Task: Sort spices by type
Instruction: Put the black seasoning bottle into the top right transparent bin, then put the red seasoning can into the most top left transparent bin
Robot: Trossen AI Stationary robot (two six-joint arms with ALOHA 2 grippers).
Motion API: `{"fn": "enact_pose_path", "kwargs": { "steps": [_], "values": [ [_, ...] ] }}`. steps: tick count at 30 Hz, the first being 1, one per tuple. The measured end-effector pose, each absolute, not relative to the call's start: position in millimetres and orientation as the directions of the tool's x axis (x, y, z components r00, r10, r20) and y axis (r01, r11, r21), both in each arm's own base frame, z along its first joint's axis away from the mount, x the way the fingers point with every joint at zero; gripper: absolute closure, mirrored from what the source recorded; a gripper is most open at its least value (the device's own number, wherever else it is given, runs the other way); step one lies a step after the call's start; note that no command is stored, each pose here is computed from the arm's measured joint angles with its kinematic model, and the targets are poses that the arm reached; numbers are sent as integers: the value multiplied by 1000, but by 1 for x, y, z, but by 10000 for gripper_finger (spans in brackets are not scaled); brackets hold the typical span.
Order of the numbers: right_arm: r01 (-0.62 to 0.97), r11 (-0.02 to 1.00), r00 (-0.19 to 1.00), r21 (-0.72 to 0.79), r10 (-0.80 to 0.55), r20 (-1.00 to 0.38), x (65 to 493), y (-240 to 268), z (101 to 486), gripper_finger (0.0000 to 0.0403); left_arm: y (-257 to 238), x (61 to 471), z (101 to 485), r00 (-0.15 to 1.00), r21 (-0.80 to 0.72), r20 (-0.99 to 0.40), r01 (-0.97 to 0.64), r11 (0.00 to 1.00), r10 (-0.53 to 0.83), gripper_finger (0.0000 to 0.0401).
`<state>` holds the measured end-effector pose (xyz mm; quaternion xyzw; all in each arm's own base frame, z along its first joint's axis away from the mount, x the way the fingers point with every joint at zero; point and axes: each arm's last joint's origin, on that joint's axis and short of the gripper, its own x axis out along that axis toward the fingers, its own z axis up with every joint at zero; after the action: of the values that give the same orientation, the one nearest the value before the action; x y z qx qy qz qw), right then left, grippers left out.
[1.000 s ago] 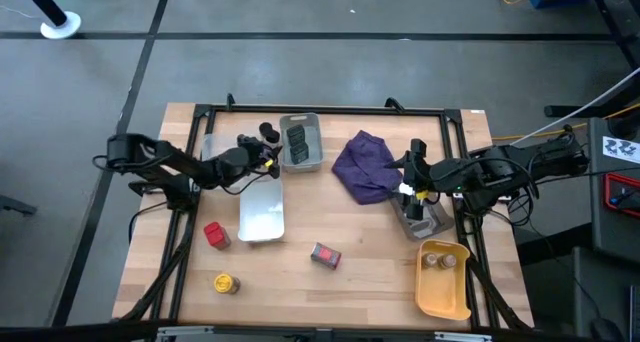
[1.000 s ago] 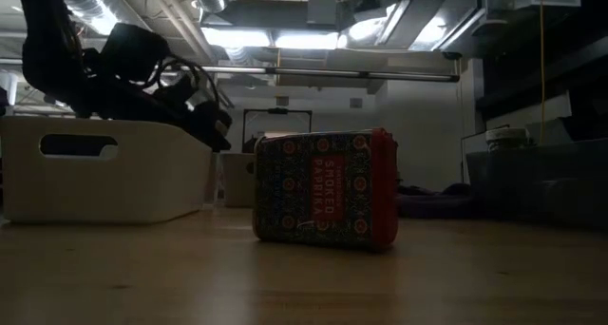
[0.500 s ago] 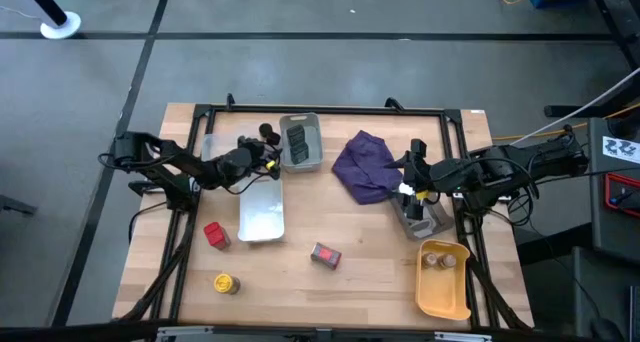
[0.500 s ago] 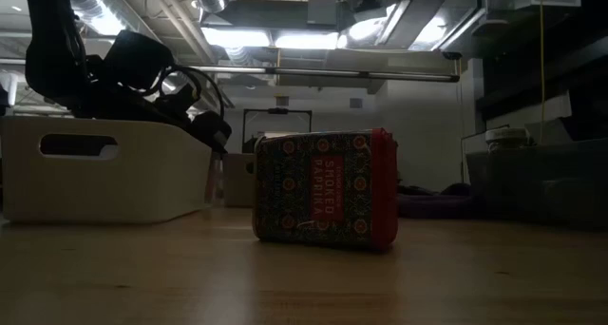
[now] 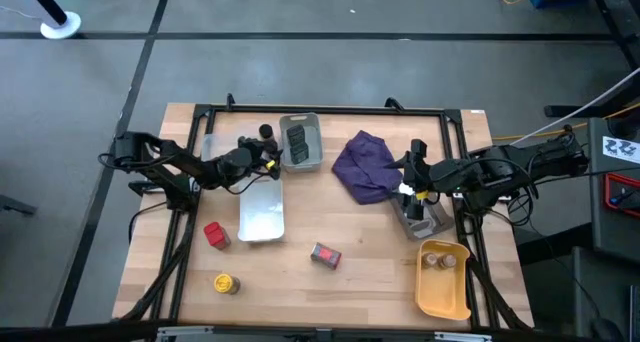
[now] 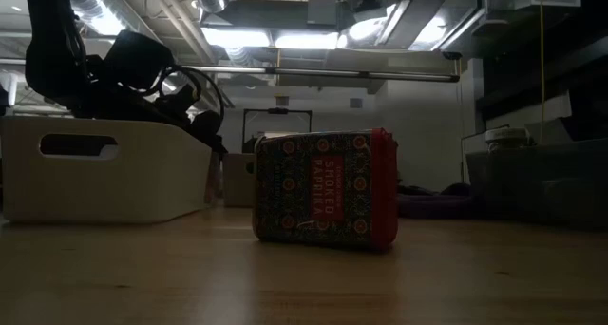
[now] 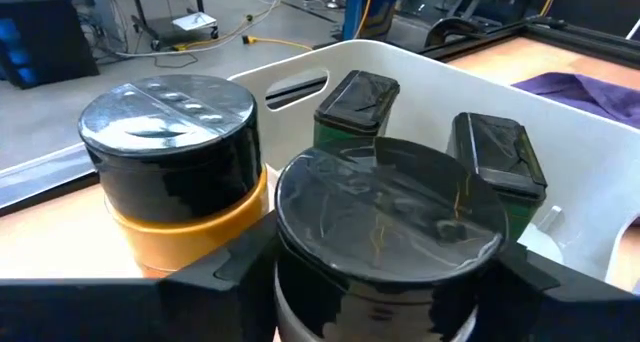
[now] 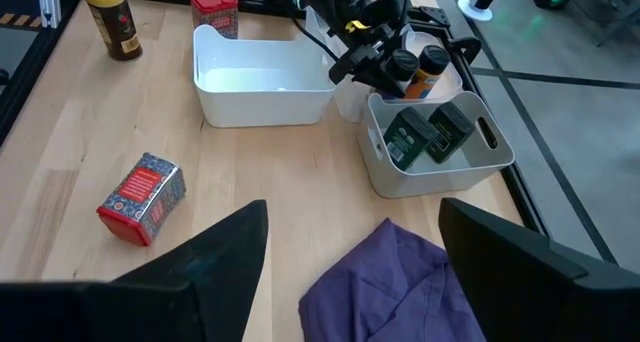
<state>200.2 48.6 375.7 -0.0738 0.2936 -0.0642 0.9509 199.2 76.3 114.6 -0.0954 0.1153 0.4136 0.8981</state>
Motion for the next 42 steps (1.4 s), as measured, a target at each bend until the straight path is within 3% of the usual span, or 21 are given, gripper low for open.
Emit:
{"fn": "enact_pose_path", "kwargs": {
  "steps": [9,30,42],
  "values": [
    [75,982,820,-175,-160,-550,200,49,376,109,73,201,116,665,-97,-288,-736,670,689,182],
    [56,985,819,-163,-139,-556,200,49,375,109,68,186,128,641,-148,-374,-755,639,671,182],
    [57,985,819,-163,-139,-556,200,49,376,109,66,179,142,658,-189,-353,-747,638,665,182]
  ]
}}
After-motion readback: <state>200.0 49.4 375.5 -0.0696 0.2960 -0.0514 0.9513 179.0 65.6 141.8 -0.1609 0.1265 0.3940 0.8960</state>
